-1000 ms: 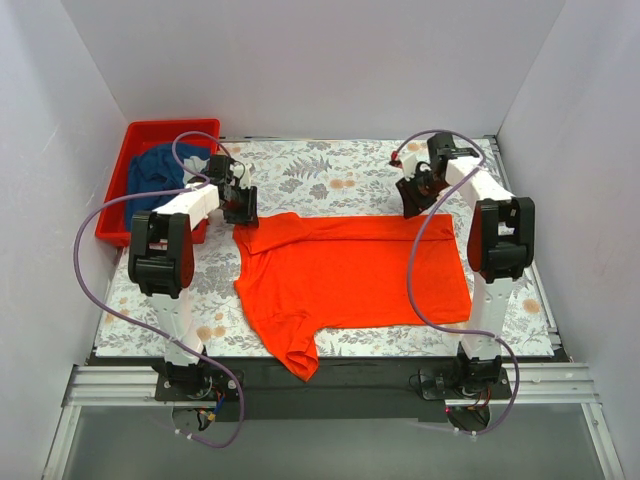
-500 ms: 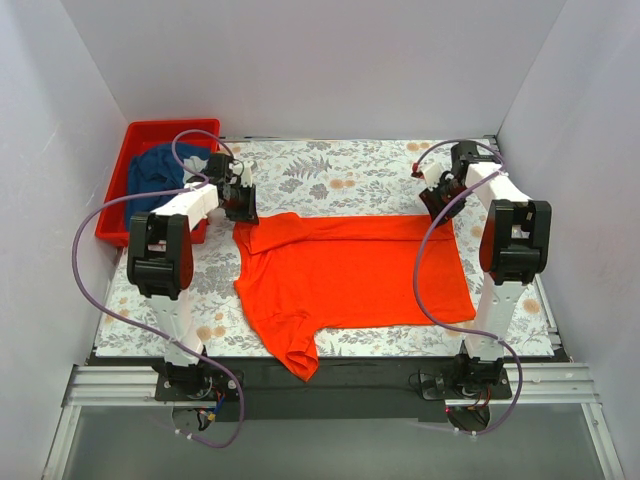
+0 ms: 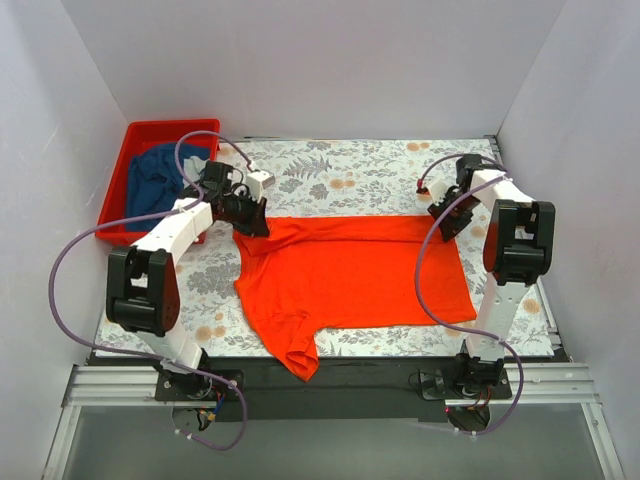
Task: Fold and stack the t-shirts
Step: Fold the tshirt
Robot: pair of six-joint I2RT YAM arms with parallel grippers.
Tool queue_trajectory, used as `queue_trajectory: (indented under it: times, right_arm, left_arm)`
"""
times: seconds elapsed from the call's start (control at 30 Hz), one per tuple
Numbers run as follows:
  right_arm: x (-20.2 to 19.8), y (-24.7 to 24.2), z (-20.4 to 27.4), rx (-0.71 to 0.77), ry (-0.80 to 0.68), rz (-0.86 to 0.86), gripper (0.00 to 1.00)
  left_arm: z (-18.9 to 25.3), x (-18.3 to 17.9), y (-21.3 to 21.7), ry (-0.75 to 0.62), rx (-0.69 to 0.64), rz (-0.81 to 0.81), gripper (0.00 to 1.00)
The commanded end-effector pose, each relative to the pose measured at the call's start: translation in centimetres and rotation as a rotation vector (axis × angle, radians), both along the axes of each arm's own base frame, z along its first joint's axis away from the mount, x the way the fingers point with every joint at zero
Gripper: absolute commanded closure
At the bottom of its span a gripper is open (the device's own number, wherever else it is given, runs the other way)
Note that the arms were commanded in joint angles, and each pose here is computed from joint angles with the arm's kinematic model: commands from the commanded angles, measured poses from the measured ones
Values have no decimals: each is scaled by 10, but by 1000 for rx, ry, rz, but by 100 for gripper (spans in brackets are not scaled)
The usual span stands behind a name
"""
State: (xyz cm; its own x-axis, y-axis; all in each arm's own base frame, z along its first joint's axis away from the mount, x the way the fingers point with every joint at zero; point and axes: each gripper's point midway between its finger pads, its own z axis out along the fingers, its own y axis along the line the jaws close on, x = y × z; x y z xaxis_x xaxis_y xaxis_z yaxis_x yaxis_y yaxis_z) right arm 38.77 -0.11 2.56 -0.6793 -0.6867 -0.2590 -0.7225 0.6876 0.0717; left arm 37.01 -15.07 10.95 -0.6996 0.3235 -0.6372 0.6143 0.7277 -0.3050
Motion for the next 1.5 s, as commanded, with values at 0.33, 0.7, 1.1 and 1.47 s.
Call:
queue_trajectory:
  times: [0.33,0.7,1.1,1.47]
  right_arm:
    - [-18,-34,39,-19,-40,-14,73]
    - [16,-12,61,70,-114,-55,72]
    - [22,0,54,107,-92,-77,72]
    - [26,0,53,104,-94,-74,72]
  left_arm:
    - [-37,-113,25,-270,168,-613,79]
    - [12,-35,-17,-152,-37,-236,37]
    - [-41,7,-57,67,2,-127,46]
    - [-31,-94,-93,41,20,-423,69]
